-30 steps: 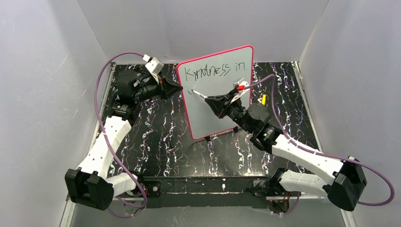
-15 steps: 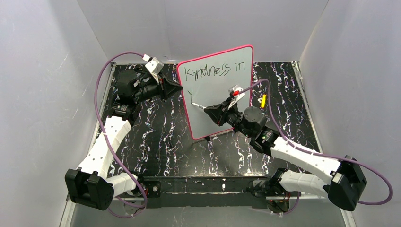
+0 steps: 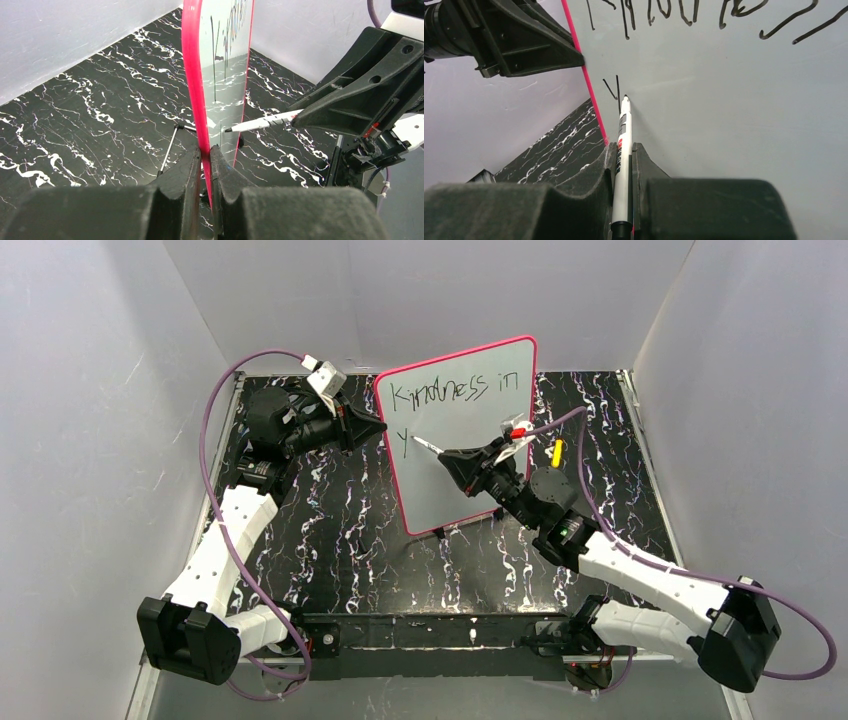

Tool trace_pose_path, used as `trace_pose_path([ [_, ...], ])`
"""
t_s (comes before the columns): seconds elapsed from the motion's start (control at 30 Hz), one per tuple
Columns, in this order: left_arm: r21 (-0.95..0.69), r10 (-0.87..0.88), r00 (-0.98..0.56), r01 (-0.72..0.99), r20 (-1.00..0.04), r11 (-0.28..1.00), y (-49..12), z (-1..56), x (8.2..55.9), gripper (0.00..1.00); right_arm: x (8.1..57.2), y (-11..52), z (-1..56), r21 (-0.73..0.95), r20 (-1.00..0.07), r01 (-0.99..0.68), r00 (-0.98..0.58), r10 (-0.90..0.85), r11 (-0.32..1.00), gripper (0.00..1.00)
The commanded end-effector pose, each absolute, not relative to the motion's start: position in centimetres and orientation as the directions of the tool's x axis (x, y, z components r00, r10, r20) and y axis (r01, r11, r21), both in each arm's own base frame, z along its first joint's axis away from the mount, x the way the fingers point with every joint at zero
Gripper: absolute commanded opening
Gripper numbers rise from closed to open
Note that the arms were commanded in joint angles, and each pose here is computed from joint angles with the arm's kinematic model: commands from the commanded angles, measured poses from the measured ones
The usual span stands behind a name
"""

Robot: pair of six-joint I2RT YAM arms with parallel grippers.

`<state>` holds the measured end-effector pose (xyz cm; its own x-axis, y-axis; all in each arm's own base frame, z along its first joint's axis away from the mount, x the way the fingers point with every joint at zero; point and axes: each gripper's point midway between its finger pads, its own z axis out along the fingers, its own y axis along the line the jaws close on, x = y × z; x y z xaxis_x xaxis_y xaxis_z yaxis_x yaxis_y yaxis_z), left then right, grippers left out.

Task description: Write a sentence on the whiteboard

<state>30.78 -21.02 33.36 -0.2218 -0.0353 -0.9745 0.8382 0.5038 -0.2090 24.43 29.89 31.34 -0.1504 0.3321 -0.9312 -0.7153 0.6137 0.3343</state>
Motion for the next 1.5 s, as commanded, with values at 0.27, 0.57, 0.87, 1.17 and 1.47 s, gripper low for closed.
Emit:
trace_pose_path([
  [0.27, -0.232, -0.018, -0.252, 0.855, -0.968, 0.464, -21.4, 32.7, 29.4, 0.0, 25.9, 29.5, 34.2, 0.302, -0.922, -0.695, -0.041, 0.384, 0.652, 0.01],
  [0.57, -0.232, -0.019, -0.252, 0.854, -0.967, 0.465, -21.4, 32.7, 29.5, 0.0, 25.4, 30.4, 31.3, 0.302, -0.942, -0.711, -0.123, 0.311, 0.635, 0.01],
  [0.87, -0.236, -0.018, -0.257, 0.854, -0.966, 0.463, -21.4, 32.6, 29.5, 0.0, 25.7, 27.9, 30.7, 0.312, -0.942, -0.634, -0.107, 0.319, 0.708, 0.01],
  [1.17, -0.236, -0.018, -0.257, 0.855, -0.966, 0.462, -21.5, 32.6, 29.5, 0.0, 26.2, 29.1, 33.7, 0.305, -0.925, -0.675, -0.044, 0.376, 0.671, 0.01],
  [1.47, -0.234, -0.019, -0.254, 0.856, -0.967, 0.461, -21.5, 32.7, 29.5, 0.0, 26.1, 29.8, 34.2, 0.309, -0.92, -0.696, -0.047, 0.388, 0.649, 0.01],
])
